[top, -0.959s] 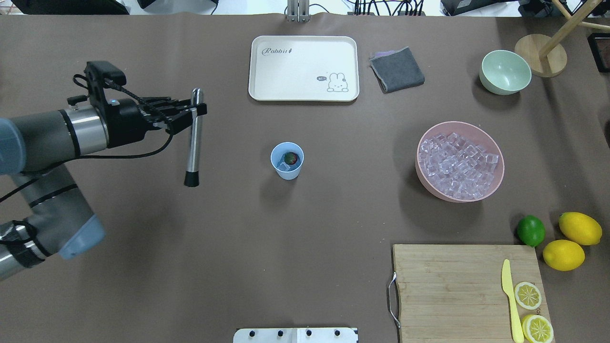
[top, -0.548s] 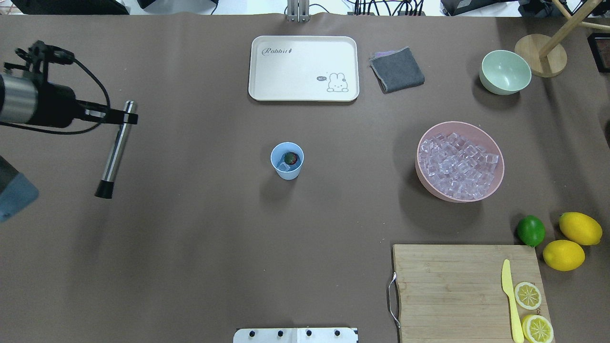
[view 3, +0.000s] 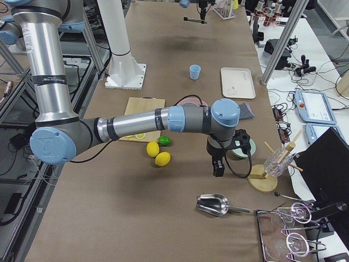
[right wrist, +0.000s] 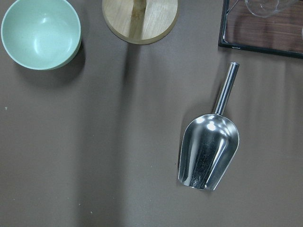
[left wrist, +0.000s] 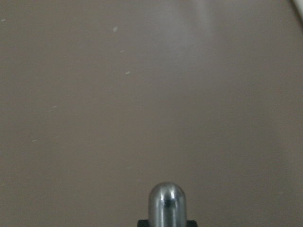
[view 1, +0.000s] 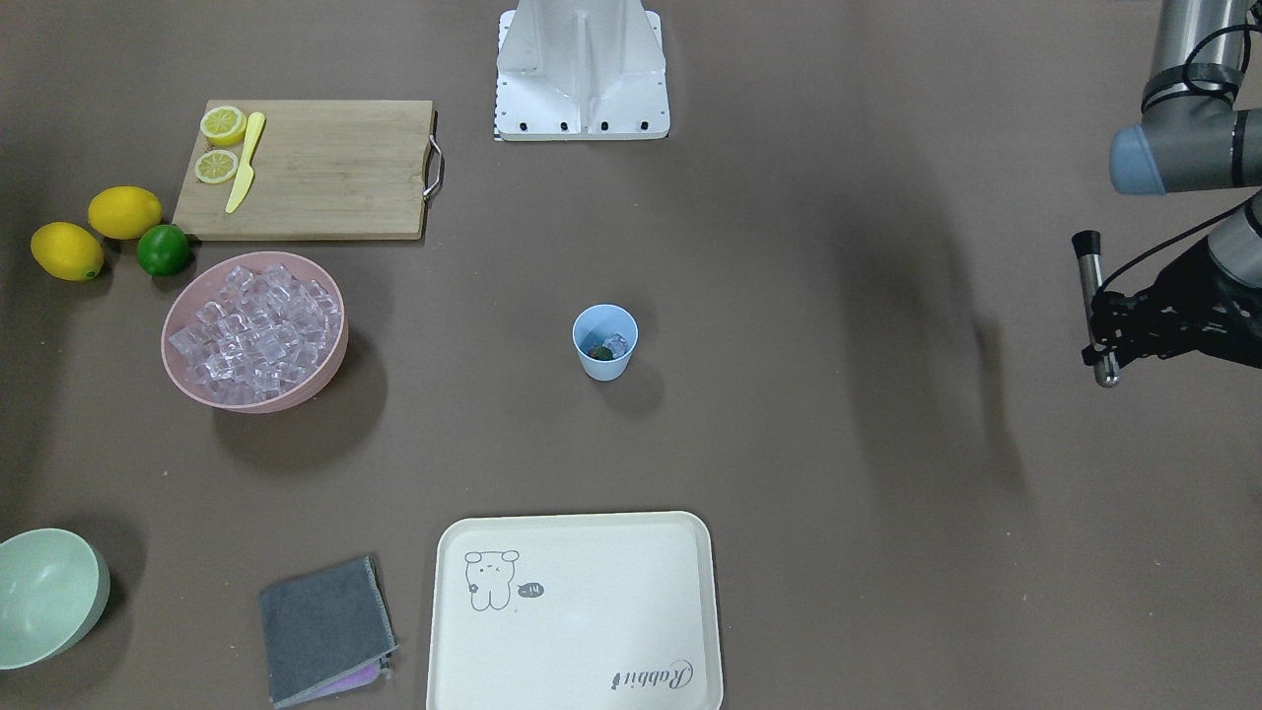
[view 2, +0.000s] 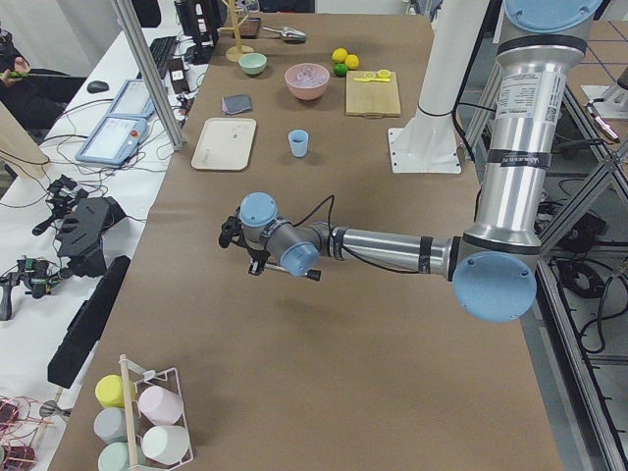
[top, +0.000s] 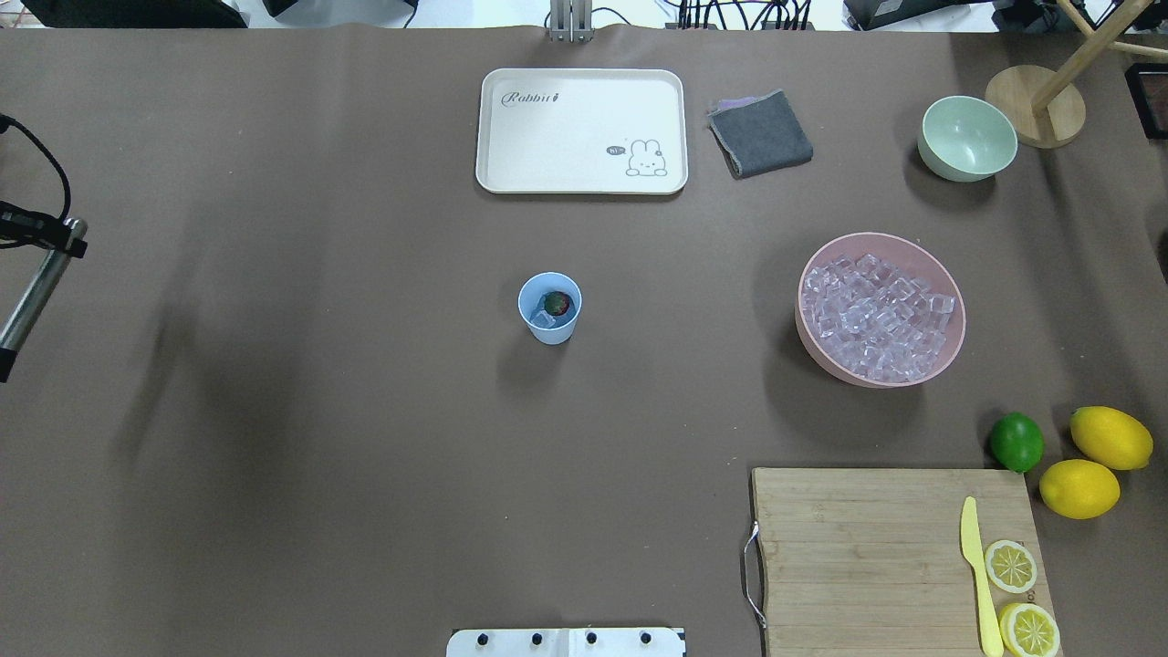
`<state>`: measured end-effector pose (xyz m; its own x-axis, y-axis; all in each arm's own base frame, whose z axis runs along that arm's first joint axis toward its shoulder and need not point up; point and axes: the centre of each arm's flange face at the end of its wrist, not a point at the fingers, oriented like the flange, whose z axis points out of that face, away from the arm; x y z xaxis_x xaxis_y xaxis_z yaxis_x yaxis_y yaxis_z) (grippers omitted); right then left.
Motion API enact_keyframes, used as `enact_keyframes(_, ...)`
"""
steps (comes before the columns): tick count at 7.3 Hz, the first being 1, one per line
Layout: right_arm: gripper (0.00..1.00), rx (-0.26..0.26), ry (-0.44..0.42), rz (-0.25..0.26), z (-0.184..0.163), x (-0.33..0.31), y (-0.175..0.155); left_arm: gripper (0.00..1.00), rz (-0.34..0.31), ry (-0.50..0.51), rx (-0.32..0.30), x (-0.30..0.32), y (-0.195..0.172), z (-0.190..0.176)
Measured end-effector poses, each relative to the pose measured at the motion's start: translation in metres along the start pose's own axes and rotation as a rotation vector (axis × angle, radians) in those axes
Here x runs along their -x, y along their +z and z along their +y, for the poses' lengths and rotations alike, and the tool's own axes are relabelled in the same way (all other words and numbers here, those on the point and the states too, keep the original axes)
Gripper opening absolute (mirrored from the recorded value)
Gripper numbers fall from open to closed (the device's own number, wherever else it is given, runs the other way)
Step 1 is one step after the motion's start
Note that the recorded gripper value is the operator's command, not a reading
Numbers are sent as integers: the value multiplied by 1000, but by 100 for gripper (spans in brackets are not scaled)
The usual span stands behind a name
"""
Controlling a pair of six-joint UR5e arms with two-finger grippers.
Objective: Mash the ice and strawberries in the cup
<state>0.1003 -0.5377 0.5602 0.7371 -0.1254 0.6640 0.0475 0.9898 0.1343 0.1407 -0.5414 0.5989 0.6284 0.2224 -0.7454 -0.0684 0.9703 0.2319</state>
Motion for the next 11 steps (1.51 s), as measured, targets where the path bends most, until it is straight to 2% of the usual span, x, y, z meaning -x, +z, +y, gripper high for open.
enact_keyframes(1,99,-1,0,1,-1,0,-1,0,-39,-21,57,31,11,9)
enact_keyframes(2,99,-1,3,2,-2,0,-1,0,-67,-85,81,57,15,16)
enact_keyframes(3,99,1,10,2,-2,1,-2,0,-106,-162,73,77,14,22)
enact_keyframes(4,99,6,17,2,-2,3,-4,0,-147,-196,49,96,17,28)
enact_keyframes(6,99,10,22,3,-2,6,-7,0,-161,-183,-7,119,33,37)
enact_keyframes(7,99,10,22,3,-2,6,-8,12,-157,-183,-23,121,37,38)
enact_keyframes(8,99,9,22,2,-1,7,-8,98,-153,-188,-33,120,37,37)
enact_keyframes(11,99,8,21,3,0,8,-9,99,-128,-152,-88,99,21,28)
